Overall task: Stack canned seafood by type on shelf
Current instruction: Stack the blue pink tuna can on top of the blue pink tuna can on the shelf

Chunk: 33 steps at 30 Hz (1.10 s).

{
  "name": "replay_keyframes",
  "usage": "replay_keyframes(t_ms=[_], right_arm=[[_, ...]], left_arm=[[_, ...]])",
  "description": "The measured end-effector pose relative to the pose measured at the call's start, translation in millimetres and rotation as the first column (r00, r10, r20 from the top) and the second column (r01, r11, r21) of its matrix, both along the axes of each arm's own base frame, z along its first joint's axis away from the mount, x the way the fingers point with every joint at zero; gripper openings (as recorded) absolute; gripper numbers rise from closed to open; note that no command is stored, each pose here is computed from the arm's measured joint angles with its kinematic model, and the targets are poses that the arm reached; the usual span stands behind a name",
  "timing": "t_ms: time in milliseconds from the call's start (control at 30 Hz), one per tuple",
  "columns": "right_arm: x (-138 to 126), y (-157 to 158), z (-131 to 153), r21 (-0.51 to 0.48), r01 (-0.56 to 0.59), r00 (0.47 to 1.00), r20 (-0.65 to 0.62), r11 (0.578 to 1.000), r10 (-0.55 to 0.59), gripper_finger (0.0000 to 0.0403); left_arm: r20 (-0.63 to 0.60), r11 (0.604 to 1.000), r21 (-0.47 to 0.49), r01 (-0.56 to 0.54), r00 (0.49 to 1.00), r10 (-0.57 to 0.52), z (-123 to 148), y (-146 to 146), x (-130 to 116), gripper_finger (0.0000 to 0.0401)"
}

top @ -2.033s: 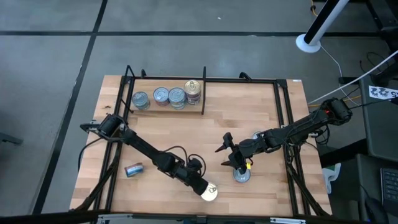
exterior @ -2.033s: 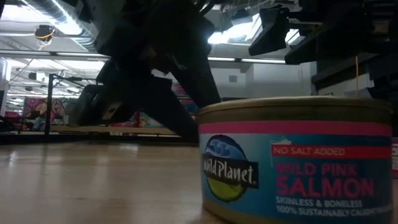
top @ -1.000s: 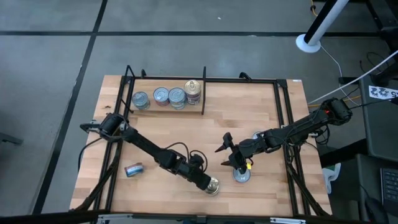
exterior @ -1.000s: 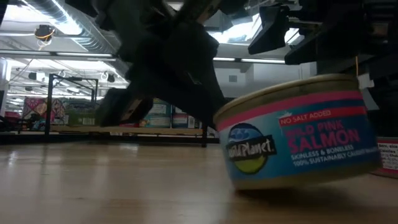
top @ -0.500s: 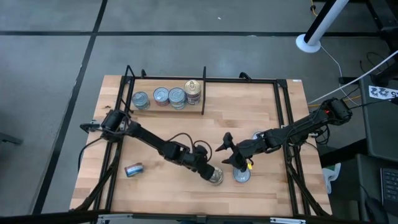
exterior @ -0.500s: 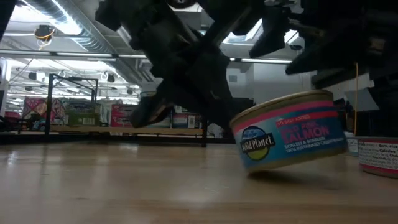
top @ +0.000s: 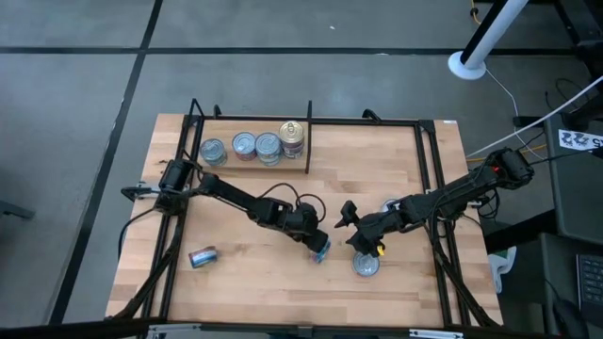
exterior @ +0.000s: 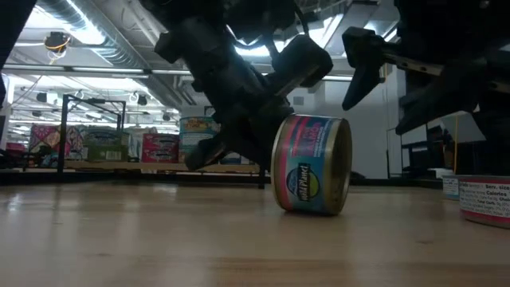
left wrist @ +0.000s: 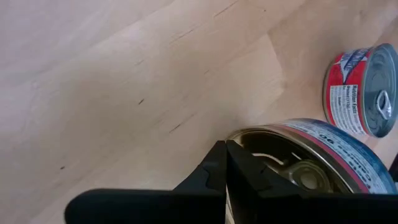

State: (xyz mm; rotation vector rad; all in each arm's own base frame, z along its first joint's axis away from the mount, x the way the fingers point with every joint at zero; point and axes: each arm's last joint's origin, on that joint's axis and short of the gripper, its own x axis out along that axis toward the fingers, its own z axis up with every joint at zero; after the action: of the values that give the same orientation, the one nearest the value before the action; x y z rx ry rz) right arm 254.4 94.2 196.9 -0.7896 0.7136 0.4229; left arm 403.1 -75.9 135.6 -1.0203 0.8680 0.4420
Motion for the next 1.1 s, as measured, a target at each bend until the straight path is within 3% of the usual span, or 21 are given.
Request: replay_keyframes(t_ms=[633, 867, 1100], right_arm=[[6, 5, 6, 0.094, -0.075, 0.995, 0.07, 0.993, 0.069, 0.0308], [6, 5, 5, 0.092, -0.074, 0.996, 0.065, 0.993, 0.068, 0.0308], [6, 5, 5, 0.078, -0.06, 0.996, 0.071, 0.995, 0.054, 0.0308]], left_arm=[[-0.007, 0.998, 0.058, -0.003, 1.0, 0.003, 8, 31, 1, 0.0], [0.018, 0.99, 0.14, 0.017, 1.0, -0.02, 69, 46, -23, 0.0], [0.21, 0.99, 0.101, 0.098, 0.971, -0.118, 125, 12, -44, 0.0002]])
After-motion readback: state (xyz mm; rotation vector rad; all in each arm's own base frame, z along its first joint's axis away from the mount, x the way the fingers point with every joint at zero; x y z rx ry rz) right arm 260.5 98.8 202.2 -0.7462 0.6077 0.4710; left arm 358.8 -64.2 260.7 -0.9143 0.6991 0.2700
